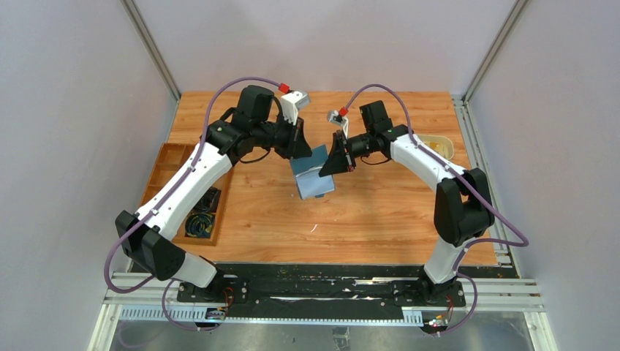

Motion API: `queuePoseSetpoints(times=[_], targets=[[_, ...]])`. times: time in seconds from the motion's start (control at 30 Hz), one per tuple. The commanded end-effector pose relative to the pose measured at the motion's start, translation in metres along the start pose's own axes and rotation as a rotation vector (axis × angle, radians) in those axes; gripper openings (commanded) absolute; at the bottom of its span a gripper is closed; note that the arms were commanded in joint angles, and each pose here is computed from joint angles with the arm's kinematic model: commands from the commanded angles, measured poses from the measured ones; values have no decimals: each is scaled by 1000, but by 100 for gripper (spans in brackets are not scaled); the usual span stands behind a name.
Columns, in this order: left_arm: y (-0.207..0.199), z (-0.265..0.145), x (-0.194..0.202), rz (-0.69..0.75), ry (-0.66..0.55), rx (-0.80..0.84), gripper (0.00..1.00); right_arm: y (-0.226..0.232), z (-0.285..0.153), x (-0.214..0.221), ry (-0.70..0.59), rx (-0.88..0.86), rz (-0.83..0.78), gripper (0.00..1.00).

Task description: Take the credit cards out of the card holder

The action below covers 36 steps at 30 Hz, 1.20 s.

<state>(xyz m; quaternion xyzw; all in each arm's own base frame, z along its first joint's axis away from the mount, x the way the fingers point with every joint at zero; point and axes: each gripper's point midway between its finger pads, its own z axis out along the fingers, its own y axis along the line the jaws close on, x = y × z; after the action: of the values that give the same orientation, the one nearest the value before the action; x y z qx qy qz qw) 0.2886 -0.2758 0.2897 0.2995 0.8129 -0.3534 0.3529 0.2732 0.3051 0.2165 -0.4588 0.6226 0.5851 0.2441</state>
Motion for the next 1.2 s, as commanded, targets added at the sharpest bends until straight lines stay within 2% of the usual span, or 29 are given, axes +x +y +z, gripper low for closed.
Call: queuePoseSetpoints(times=[0.0, 0.07, 0.1, 0.17, 0.2, 0.27, 0.33, 0.4, 0.5, 0.57, 0.63, 0.93, 1.17], targets=[[4, 4, 5, -9, 8, 5, 0, 5, 4, -7, 8, -18, -13, 0], [10, 5, 4, -27, -5, -20, 0, 2, 1, -14, 17, 26, -19, 0], [16, 6, 2, -40, -19, -40, 0, -3, -2, -19, 24, 76, -25, 6], [26, 6, -1, -79, -41, -66, 0, -16, -15, -31, 27, 237, -39, 35], [31, 5, -4, -102, -56, -77, 0, -24, -24, -38, 18, 328, -45, 45], [38, 3, -13, -132, -95, -97, 0, -36, -45, -54, -37, 491, -60, 60], [42, 0, -25, -158, -146, -127, 0, -36, -71, -80, -158, 620, -70, 67], [47, -2, -36, -186, -194, -155, 0, -29, -82, -90, -267, 641, -29, 68], [51, -6, -54, -233, -278, -179, 0, -4, -87, -113, -488, 576, -16, 72], [52, -9, -67, -263, -346, -185, 0, 13, -84, -127, -652, 473, -4, 73], [49, -14, -83, -277, -415, -173, 0, 24, -82, -135, -754, 364, 52, 73], [24, -45, -131, -320, -668, -48, 0, 39, -83, -164, -940, 21, 167, 72], [15, -48, -142, -349, -710, 23, 0, 29, -77, -169, -949, -49, 203, 72]])
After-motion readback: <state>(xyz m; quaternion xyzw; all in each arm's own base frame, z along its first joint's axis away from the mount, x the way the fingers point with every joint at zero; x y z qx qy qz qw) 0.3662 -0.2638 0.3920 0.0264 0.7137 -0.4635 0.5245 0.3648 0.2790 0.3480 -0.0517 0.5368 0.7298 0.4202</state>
